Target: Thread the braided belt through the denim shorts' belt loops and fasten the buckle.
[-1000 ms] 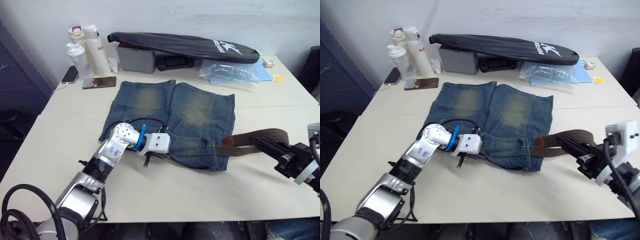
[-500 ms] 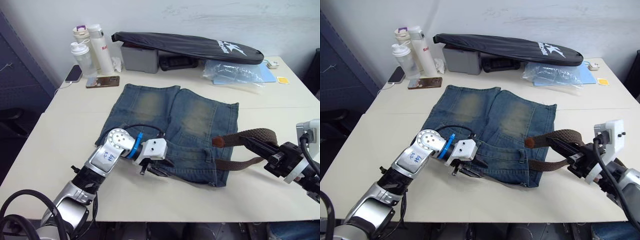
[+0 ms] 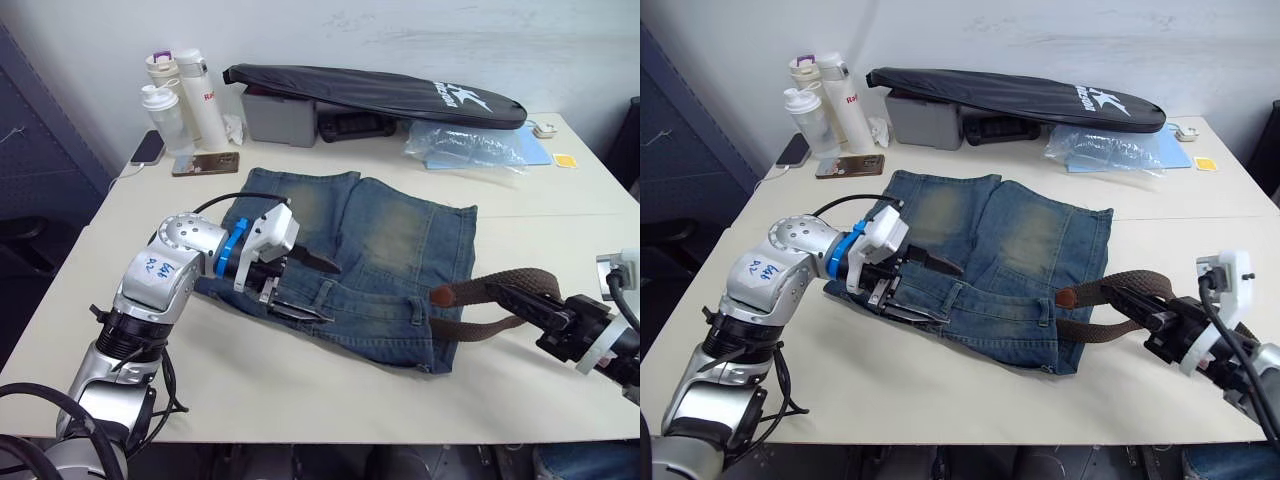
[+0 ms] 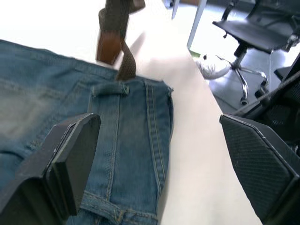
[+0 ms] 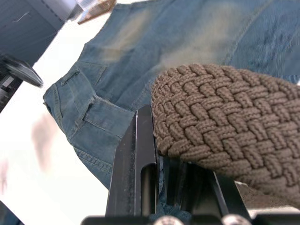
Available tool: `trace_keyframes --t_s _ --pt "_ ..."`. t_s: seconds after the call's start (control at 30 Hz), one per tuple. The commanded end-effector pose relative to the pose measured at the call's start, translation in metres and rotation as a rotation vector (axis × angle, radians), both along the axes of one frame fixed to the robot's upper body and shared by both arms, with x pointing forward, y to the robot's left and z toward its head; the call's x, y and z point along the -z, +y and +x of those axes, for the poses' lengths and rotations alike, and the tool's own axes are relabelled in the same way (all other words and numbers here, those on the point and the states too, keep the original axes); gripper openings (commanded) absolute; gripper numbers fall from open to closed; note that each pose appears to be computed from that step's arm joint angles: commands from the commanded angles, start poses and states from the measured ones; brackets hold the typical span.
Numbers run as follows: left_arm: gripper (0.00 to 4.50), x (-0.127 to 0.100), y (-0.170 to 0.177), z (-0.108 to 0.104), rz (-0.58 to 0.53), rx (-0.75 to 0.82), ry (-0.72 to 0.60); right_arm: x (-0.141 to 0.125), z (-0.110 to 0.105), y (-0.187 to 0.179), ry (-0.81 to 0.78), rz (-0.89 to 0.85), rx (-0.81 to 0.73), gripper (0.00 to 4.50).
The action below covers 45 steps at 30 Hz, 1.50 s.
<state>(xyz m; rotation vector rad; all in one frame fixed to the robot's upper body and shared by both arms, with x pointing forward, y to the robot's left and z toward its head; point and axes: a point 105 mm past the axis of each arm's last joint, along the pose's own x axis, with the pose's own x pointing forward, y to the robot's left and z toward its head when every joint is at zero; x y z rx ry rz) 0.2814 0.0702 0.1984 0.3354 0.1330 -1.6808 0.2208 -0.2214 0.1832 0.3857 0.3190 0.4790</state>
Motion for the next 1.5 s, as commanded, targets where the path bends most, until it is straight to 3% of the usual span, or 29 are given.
trace_keyframes --t_s 0.03,0.43,0.57,0.83,1.3,1.5 --pt "4.48 -0.020 0.003 0.000 -0.021 -0.014 -0.076 0.000 0.004 -0.004 0.012 0.053 0.019 0.00" --pt "4.48 -0.006 0.009 0.008 0.029 -0.106 -0.095 0.003 0.008 0.006 0.036 0.145 -0.036 0.00" --pt "4.48 -0.002 0.010 0.010 0.049 -0.115 -0.105 0.017 0.006 0.007 0.089 0.111 -0.038 0.00" --pt "4.48 -0.003 0.006 0.011 0.047 -0.116 -0.119 0.019 0.017 -0.004 0.069 0.133 0.035 0.00" --pt "4.48 -0.002 0.006 0.011 0.053 -0.121 -0.132 0.043 0.012 -0.008 0.147 0.145 0.078 0.00" --pt "4.48 0.001 0.004 0.010 0.054 -0.120 -0.133 0.042 0.012 -0.013 0.151 0.141 0.100 0.00"
